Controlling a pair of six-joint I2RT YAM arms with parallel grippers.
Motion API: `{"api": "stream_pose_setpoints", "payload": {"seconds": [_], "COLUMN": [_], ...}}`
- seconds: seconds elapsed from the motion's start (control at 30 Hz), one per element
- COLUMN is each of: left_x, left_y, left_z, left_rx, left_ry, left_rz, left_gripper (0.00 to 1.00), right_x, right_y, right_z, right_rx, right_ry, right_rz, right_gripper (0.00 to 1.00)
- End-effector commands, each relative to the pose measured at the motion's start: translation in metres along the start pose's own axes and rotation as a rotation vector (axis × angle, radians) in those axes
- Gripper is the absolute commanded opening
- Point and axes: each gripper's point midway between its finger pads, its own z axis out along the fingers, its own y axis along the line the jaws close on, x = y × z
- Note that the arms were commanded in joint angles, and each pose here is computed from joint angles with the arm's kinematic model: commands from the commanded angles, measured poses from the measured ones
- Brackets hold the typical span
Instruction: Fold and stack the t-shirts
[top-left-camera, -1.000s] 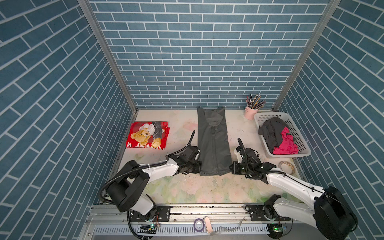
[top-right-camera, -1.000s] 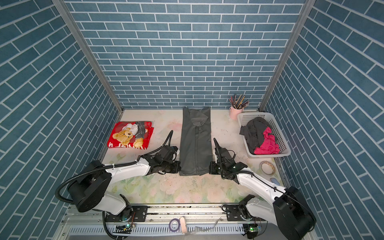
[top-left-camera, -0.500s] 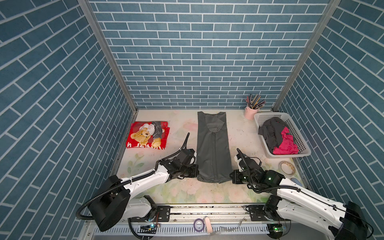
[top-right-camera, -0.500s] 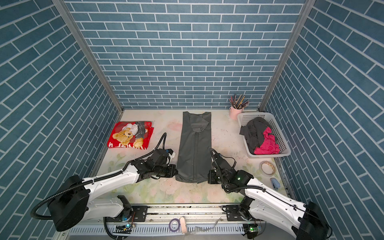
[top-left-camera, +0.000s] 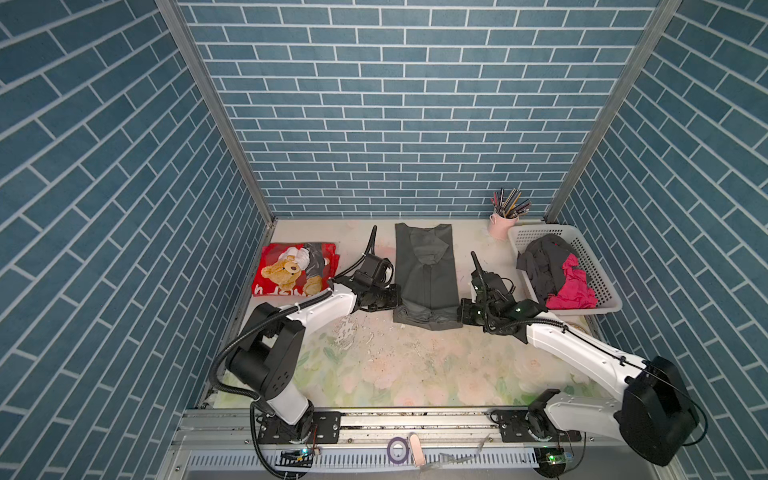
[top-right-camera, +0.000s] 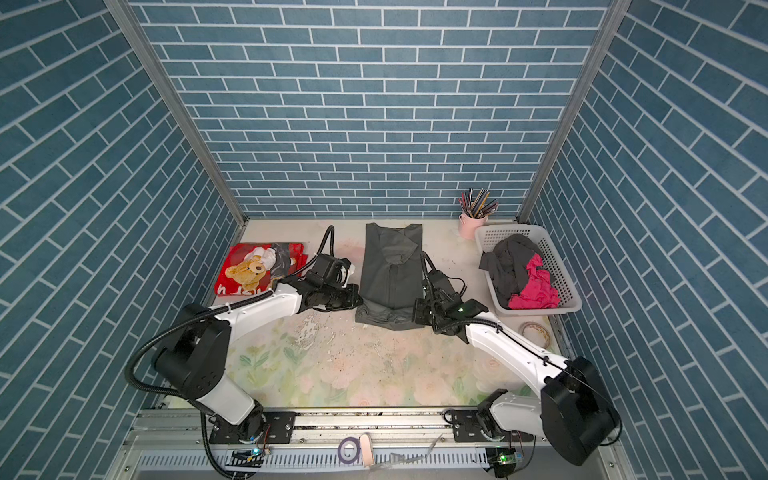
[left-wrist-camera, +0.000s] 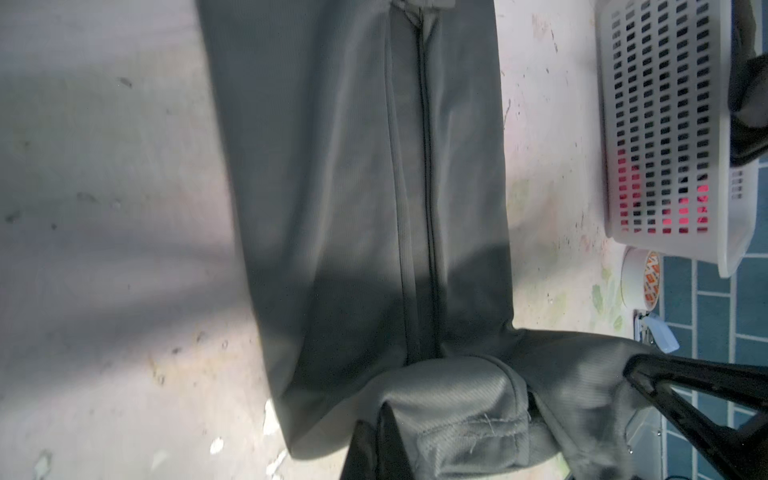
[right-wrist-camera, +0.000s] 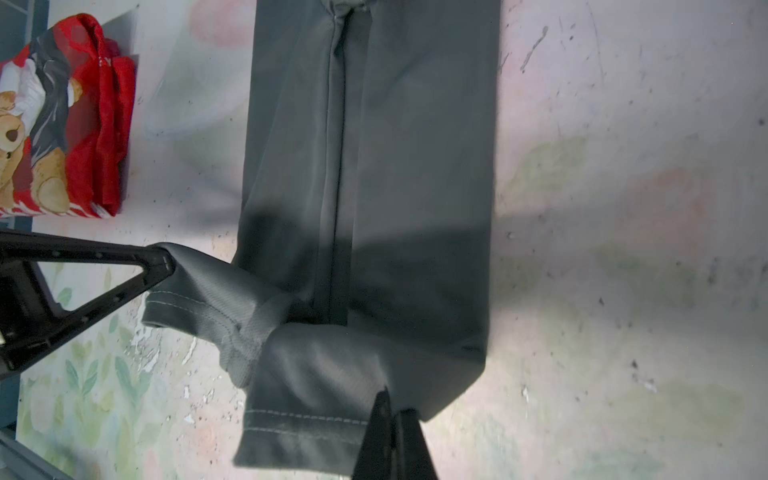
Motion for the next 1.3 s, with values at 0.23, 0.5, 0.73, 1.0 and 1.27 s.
{"api": "stream_pose_setpoints", "payload": {"seconds": [0.23, 0.5, 0.73, 1.0, 1.27], "left_x": [-0.053, -0.076, -0.097, -0.117, -0.122], "left_y": [0.021, 0.033, 0.036, 0.032, 0.048], "left_z": [0.029, 0.038, 0.047, 0.053, 0.072], "left_rx": [-0.071, -0.075, -0.053, -0.007, -0.023], "left_ry": [-0.003, -0.032, -0.057, -0.095, -0.075], "left_rz": [0.004, -0.032, -0.064, -0.088, -0.117], "left_gripper": [0.00, 0.00, 0.00, 0.00, 0.00], "right_x": [-0.061, -0.090, -0.115, -0.135, -0.139], "right_y": [-0.001, -0.008, -0.019, -0.029, -0.030], "right_z": [0.043, 0.076, 0.092, 0.097, 0.117], "right_rx": [-0.071, -0.066, -0.055, -0.075, -0.111], "right_ry": [0.025, 0.050, 0.049, 0.039, 0.061], "right_rz": [-0.055, -0.057, -0.038, -0.018, -0.013], "right_gripper": [0.00, 0.00, 0.00, 0.00, 0.00]}}
